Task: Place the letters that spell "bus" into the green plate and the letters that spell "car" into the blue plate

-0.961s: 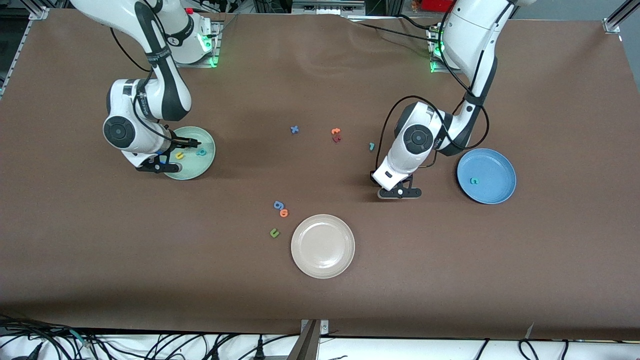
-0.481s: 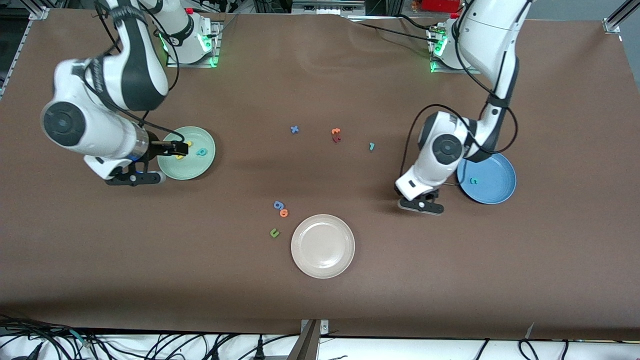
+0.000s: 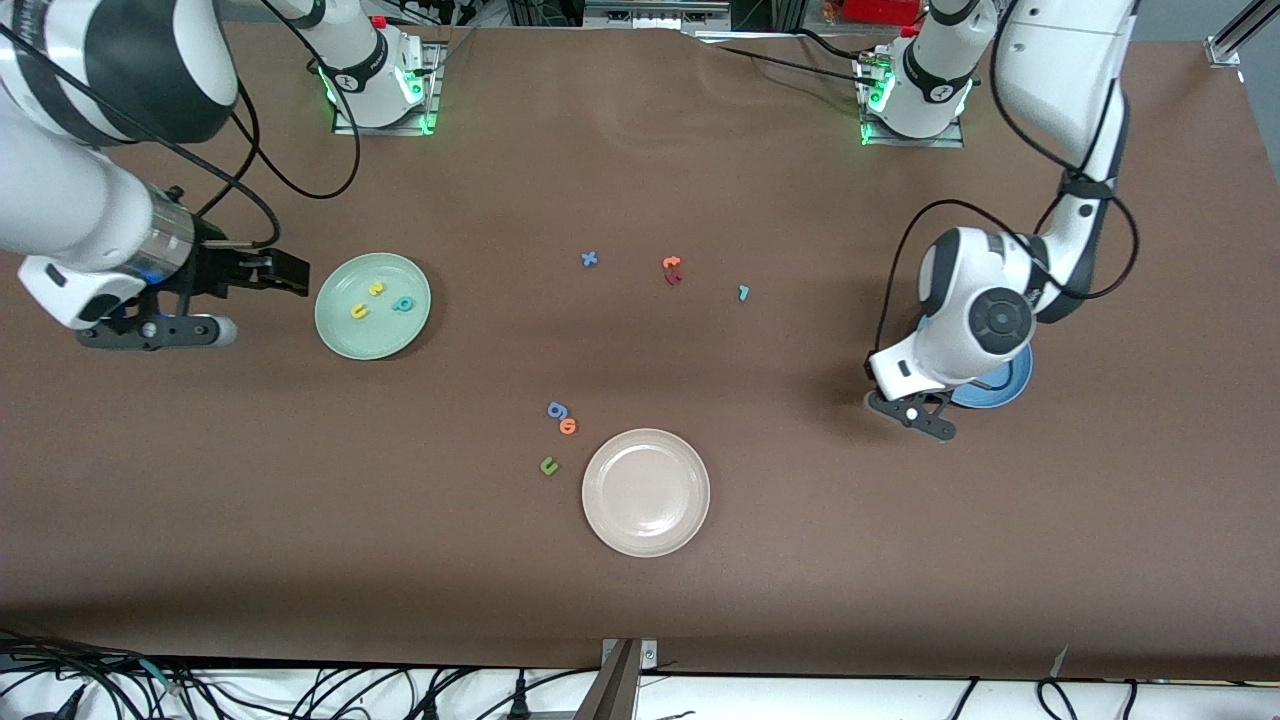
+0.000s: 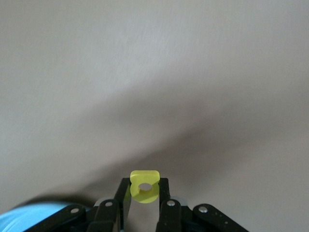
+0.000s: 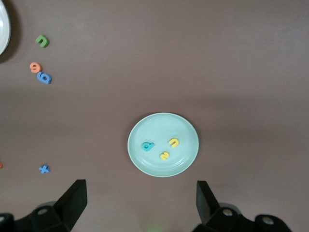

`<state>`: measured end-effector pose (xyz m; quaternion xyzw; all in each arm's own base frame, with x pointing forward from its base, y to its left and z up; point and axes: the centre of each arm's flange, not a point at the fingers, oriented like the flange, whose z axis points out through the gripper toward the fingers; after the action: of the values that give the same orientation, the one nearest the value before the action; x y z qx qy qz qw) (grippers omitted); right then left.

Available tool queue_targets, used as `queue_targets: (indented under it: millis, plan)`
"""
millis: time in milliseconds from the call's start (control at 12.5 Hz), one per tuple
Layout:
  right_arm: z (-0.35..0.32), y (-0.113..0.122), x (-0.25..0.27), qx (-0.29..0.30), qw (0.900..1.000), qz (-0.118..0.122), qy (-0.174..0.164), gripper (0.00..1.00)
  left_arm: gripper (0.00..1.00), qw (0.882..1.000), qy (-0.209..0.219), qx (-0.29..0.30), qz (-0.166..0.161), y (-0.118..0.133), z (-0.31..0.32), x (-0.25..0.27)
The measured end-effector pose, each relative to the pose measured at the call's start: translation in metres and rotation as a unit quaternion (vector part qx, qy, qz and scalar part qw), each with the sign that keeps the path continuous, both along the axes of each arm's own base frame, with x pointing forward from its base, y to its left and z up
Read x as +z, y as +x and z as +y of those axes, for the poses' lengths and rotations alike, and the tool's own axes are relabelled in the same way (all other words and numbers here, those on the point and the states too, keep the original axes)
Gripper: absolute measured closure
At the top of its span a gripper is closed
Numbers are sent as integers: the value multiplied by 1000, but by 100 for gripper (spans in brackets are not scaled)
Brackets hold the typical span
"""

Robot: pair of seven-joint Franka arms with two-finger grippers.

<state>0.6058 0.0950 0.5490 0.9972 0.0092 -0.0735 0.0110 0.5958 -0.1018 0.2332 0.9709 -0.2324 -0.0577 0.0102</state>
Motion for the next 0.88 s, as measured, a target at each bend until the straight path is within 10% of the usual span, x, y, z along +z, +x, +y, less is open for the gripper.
queue_targets:
  millis: [320,641,881]
  plan:
    - [-33,1,2,8,1000,2,-18,0,73,999,-15,-40,33,-21,57,-2]
    - [-93,-38,25,-27,998,-52,5,0,73,997,-21,-43,67,-45,93,-27]
    - [-101,-67,54,-32,998,-60,-2,0,45,996,-22,-46,70,-49,93,-30]
